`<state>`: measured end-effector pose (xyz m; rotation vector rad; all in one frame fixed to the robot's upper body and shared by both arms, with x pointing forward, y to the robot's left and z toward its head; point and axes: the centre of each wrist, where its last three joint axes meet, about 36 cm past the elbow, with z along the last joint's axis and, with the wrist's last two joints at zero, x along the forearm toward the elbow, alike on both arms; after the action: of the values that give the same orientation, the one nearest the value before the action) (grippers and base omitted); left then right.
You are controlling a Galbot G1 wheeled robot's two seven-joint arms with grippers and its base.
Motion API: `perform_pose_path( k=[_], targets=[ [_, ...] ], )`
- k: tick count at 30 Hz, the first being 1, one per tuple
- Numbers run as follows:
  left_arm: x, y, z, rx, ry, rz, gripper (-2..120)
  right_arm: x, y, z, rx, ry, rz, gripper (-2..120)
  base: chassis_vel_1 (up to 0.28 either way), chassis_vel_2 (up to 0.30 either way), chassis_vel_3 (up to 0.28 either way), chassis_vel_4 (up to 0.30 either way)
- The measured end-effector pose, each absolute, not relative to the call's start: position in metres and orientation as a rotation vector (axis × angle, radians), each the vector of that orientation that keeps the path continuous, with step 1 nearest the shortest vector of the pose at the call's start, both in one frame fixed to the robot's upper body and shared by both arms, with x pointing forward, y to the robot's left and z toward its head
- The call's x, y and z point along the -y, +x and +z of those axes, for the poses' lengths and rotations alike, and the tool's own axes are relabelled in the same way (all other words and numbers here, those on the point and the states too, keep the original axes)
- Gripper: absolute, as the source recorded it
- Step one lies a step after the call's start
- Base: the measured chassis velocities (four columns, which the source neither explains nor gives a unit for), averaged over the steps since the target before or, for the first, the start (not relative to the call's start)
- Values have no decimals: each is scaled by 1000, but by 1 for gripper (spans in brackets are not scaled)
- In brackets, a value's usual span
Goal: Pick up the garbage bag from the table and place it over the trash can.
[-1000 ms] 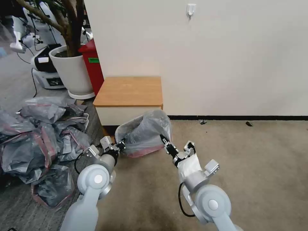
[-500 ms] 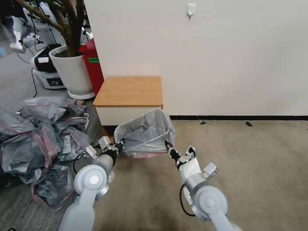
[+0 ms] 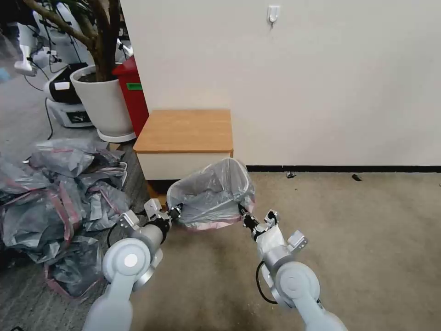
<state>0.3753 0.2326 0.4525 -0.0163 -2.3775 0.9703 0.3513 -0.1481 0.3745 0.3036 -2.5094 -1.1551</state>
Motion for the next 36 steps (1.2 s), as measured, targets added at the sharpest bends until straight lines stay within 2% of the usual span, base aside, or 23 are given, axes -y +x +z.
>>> perform_pose_path(
  k=[2,5,6,10,11,13,14,17,19,21,22,24,25,28,31,36],
  targets=[
    [-233,375,452,2378,-16,965,2,148,351,374,2529,308,-1126,0,0,0,0,0],
    [-239,376,452,2387,-10,937,2,150,347,370,2613,348,-1004,12,0,0,0,0],
    [-239,376,452,2387,-10,937,2,150,347,370,2613,348,-1004,12,0,0,0,0],
    [-248,380,452,2410,-18,899,2,151,338,359,2673,399,-853,29,0,0,0,0],
    [-248,380,452,2410,-18,899,2,151,338,359,2673,399,-853,29,0,0,0,0],
    [-252,382,453,2421,-22,887,2,154,333,353,2680,418,-798,41,0,0,0,0],
    [-252,382,453,2421,-22,887,2,154,333,353,2680,418,-798,41,0,0,0,0],
    [-255,384,452,2427,-26,883,2,155,327,348,2680,423,-769,55,0,0,0,0],
    [-256,385,451,2428,-29,881,2,155,325,347,2680,421,-769,59,0,0,0,0],
    [-258,387,449,2429,-41,875,2,156,324,347,2690,425,-771,71,0,0,0,0],
    [-258,387,449,2429,-41,875,2,156,324,347,2690,425,-771,71,0,0,0,0],
    [-258,388,448,2429,-63,869,2,158,323,347,2708,446,-778,81,0,0,0,0],
    [-258,388,448,2429,-63,869,2,158,323,347,2708,446,-778,81,0,0,0,0],
    [-258,388,446,2429,-73,863,2,161,324,352,2719,455,-822,95,0,0,0,0],
    [-258,388,445,2430,-72,868,2,162,326,356,2712,437,-867,100,0,0,0,0],
    [-260,391,442,2435,-68,865,2,167,323,357,2716,405,-875,100,0,0,0,0]
  ],
)
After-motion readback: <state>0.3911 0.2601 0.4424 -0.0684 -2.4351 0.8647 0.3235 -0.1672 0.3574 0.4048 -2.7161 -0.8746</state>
